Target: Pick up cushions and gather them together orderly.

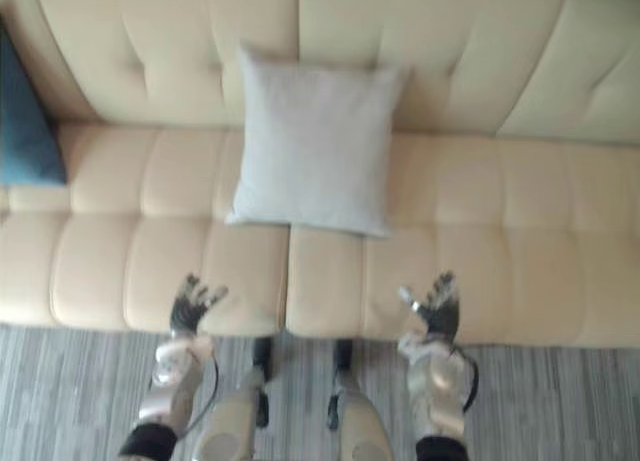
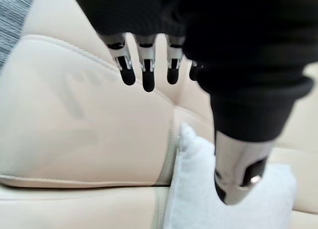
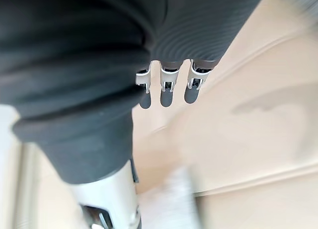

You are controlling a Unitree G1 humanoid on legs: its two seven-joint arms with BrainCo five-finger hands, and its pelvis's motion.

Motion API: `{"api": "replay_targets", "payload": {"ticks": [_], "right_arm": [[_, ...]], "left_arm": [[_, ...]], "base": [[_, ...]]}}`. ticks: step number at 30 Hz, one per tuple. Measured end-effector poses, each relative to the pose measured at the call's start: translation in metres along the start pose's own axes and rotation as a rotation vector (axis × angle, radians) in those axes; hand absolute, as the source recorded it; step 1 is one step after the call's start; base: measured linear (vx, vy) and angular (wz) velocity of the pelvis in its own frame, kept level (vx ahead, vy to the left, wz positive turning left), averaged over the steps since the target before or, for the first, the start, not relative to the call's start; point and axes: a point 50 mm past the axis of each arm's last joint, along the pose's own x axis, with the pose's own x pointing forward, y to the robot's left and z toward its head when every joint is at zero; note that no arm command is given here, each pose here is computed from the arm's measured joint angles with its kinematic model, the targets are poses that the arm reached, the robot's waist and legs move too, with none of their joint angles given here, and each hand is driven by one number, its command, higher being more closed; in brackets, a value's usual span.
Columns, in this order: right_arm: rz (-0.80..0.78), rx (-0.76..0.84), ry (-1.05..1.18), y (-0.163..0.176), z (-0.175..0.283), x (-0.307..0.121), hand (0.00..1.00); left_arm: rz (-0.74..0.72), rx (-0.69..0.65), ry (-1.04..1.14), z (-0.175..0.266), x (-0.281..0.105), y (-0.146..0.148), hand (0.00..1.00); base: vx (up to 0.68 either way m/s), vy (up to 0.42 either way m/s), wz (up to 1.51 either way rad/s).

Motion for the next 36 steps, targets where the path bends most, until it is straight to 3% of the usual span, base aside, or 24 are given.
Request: {"api": "replay_targets", "payload": {"ticks": [5, 11, 19, 24, 27, 36], "right_arm": [[-0.049, -0.077, 0.318, -0.021, -0.069, -0.022, 0.0], [-0.079, -0.099, 0.468, -0.035, -0.096, -0.038, 0.0], [-0.083, -0.121, 0.509, -0.037, -0.102, -0.04, 0.0], [-0.001, -0.147, 0.455, -0.008, -0.088, -0.021, 0.0], [0.057, -0.151, 0.353, 0.016, -0.063, -0.001, 0.0], [0.066, -0.19, 0.351, 0.022, -0.063, 0.0, 0.0]], "left_arm": [[0.026, 0.073, 0.269, -0.059, -0.017, 0.017, 0.0], [0.079, 0.12, 0.401, -0.088, -0.036, 0.036, 0.0], [0.073, 0.178, 0.425, -0.093, -0.04, 0.039, 0.0], [0.078, 0.207, 0.372, -0.078, -0.026, 0.035, 0.0], [0.079, 0.162, 0.324, -0.065, -0.016, 0.023, 0.0], [0.086, 0.127, 0.284, -0.058, -0.013, 0.013, 0.0]], "base": [[0.07, 0.002, -0.03], [0.04, 0.02, -0.16], [-0.01, 0.017, -0.04], [-0.07, 0.025, -0.2], [-0.19, 0.044, -0.56], [-0.15, -0.126, -0.06]]}}
